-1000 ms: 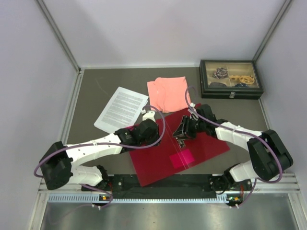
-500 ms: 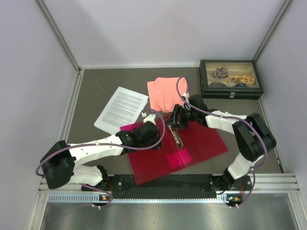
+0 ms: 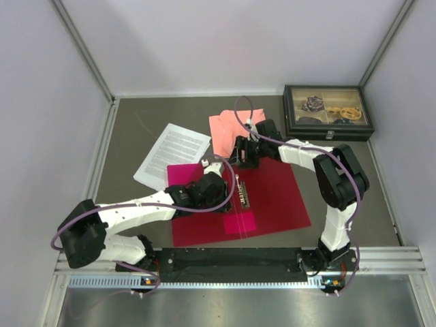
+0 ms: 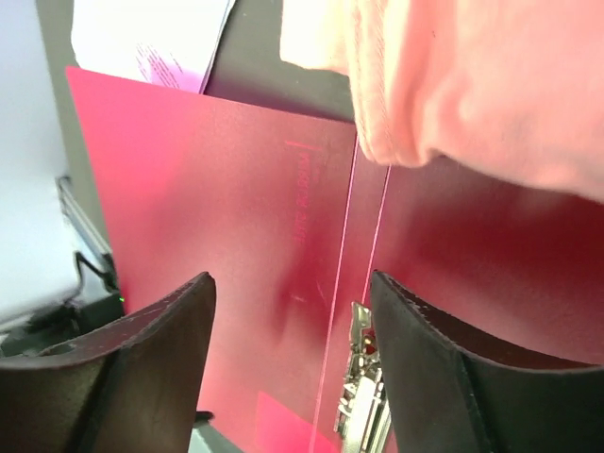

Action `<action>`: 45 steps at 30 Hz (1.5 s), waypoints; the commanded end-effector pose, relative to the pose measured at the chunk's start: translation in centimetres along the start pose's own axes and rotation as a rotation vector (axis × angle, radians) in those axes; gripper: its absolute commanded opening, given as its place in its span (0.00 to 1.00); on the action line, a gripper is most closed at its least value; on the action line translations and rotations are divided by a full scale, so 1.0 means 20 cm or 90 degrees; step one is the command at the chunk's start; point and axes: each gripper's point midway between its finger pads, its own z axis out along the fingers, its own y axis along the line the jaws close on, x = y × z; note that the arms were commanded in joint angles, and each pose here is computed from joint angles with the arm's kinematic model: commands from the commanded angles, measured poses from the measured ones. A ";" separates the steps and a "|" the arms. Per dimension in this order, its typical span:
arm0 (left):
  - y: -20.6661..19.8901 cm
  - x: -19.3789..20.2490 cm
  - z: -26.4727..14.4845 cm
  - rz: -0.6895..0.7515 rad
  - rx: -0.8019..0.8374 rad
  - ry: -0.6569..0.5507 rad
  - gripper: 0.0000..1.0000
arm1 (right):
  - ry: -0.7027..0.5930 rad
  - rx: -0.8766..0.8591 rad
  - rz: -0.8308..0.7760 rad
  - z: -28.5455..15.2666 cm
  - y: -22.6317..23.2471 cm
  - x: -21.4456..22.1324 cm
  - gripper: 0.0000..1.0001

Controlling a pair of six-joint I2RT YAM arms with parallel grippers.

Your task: Put the files into the folder

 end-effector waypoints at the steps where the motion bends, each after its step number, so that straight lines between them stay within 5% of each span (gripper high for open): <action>1: -0.09 -0.16 -0.01 0.001 0.002 -0.059 0.45 | 0.005 0.030 -0.082 -0.05 0.01 -0.05 0.67; 5: -0.03 -0.29 0.06 -0.001 -0.090 -0.095 0.33 | -0.049 0.083 -0.075 -0.24 -0.02 -0.10 0.72; 9: 0.05 -0.36 0.23 0.000 -0.166 -0.078 0.08 | -0.087 0.121 -0.031 -0.39 -0.13 -0.08 0.73; 12: 0.09 -0.38 0.35 0.007 -0.199 -0.054 0.00 | -0.095 0.152 -0.006 -0.47 -0.23 -0.02 0.73; 28: -0.03 -0.17 0.68 0.009 -0.165 0.039 0.00 | -0.100 0.119 0.088 -0.49 -0.41 0.27 0.73; 40: -0.19 -0.10 0.67 -0.010 -0.095 0.048 0.00 | -0.147 0.120 -0.004 -0.65 -0.28 0.20 0.73; 43: -0.19 -0.16 0.59 -0.007 -0.095 0.024 0.00 | -0.131 0.066 -0.021 -0.63 -0.19 0.16 0.69; 45: -0.19 -0.22 0.50 0.000 -0.093 0.001 0.02 | -0.117 0.022 -0.026 -0.61 -0.13 0.15 0.57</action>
